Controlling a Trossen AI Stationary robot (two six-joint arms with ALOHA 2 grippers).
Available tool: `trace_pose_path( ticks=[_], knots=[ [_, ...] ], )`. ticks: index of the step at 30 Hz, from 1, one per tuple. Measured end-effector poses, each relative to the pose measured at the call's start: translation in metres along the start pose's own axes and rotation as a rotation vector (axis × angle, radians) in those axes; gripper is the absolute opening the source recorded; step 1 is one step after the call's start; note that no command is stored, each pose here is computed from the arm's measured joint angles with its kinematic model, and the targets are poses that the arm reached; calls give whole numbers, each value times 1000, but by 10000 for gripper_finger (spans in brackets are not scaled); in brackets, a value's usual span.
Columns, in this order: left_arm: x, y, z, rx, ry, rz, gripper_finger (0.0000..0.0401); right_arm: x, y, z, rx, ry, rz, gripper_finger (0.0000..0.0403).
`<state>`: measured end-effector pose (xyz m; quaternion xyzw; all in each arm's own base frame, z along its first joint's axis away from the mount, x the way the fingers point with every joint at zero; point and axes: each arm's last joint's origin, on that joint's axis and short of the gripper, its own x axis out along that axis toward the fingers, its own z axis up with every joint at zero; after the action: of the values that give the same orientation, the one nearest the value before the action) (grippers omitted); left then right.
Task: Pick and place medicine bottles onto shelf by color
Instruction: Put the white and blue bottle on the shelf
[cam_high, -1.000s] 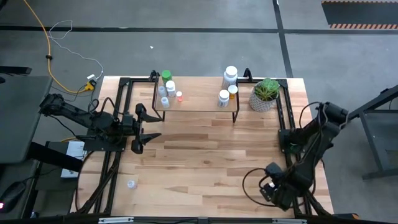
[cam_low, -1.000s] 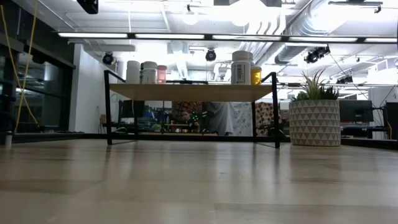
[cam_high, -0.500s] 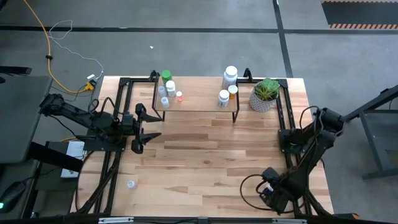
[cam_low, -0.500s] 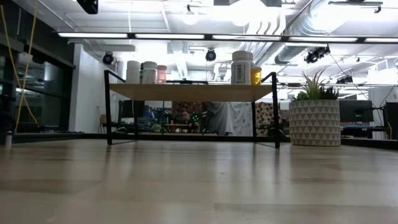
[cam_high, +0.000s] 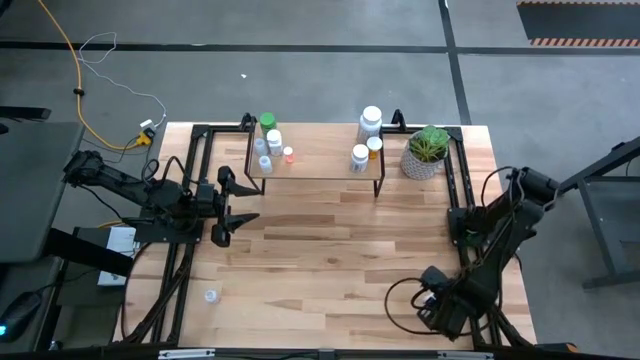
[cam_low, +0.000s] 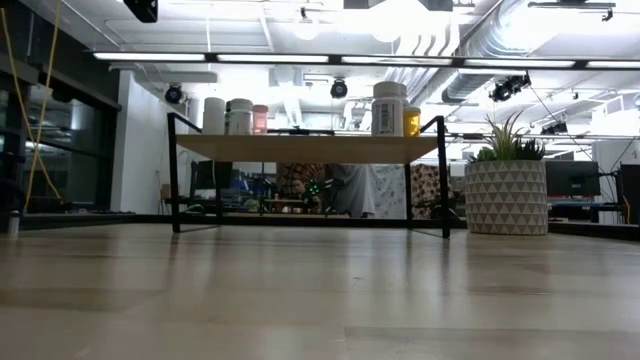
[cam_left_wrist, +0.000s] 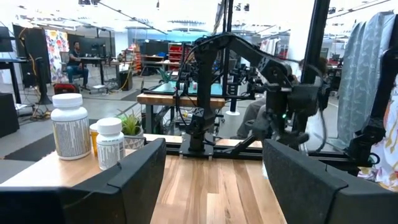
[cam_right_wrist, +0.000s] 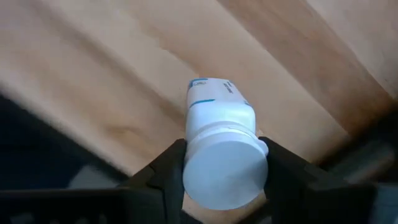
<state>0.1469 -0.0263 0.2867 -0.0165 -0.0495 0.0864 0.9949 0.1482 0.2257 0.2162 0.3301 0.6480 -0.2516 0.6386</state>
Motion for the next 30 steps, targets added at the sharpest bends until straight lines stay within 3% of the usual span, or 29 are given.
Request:
trace_pose_path(
  ticks=[5, 12, 16, 21, 30],
  knots=[
    [0, 0, 0, 0, 0, 0, 260, -40, 23, 33, -160, -157, 180, 149],
    [0, 0, 0, 1, 0, 0, 260, -125, 44, 128, -448, -479, 267, 149],
    [0, 0, 0, -1, 0, 0, 260, -172, 31, 187, -496, -653, 173, 149],
    [0, 0, 0, -2, 0, 1, 260, -204, 23, 251, -521, -762, 80, 149],
    [0, 0, 0, -1, 0, 4, 258, -190, 13, 341, -471, -593, -145, 149]
  ],
)
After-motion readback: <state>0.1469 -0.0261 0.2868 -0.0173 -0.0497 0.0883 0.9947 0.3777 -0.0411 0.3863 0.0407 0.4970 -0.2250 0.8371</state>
